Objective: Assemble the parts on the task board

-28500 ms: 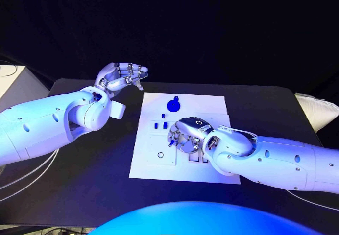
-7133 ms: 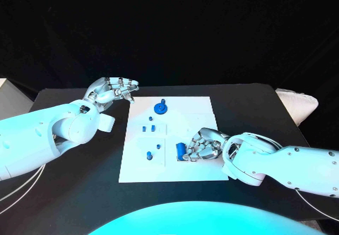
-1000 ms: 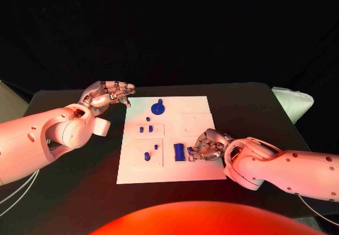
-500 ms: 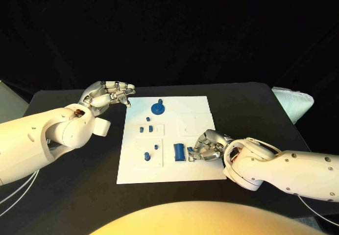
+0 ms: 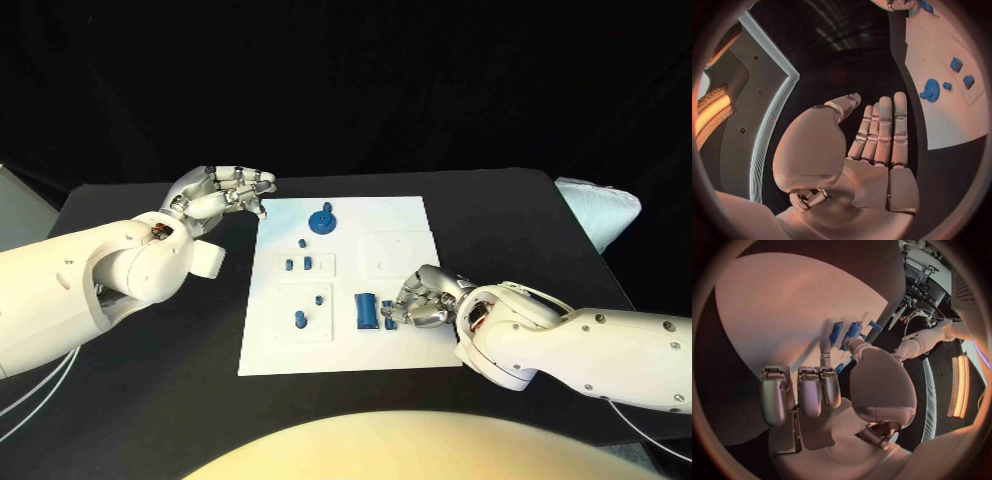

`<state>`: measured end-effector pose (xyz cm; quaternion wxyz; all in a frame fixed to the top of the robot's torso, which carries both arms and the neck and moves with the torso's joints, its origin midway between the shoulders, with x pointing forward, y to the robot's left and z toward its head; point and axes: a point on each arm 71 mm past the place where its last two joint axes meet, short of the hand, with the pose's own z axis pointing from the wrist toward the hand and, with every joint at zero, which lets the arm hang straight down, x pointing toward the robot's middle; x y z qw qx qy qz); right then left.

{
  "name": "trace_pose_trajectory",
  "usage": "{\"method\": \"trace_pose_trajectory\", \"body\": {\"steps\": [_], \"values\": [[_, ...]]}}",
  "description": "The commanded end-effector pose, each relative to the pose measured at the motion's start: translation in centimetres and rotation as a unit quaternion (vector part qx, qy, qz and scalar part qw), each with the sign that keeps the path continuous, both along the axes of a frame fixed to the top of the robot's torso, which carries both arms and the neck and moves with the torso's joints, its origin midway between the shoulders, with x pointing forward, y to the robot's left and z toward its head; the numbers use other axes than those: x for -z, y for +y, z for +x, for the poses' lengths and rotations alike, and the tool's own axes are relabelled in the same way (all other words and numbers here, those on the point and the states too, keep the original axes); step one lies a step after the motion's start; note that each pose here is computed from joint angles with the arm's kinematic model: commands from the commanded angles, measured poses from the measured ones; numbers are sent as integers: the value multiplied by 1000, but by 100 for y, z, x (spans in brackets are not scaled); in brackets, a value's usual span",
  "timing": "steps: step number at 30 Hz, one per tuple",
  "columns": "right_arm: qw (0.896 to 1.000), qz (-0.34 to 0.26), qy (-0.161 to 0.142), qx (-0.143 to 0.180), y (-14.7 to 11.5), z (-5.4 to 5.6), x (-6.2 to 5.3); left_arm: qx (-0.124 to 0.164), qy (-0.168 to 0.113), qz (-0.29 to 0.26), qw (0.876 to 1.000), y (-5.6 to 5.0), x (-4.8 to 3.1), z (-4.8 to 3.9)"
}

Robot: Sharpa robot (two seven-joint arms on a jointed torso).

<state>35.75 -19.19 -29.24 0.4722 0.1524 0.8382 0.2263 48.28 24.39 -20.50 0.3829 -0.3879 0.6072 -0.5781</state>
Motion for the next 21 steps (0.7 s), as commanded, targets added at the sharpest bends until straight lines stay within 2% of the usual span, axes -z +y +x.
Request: {"method": "trace_pose_trajectory", "body": {"steps": [1,14,21], "values": [[1000,0,-1,-10,13,-15,-6,8,-1,-4,1000,-20,-6,-6],[1000,0,-2,-9,-62,-27,-15,7,-1,-3,1000,-12,-5,-4],[1000,11,-14,-8,-149,-8,-29,6,-2,-3,1000,-7,-5,-2]]}}
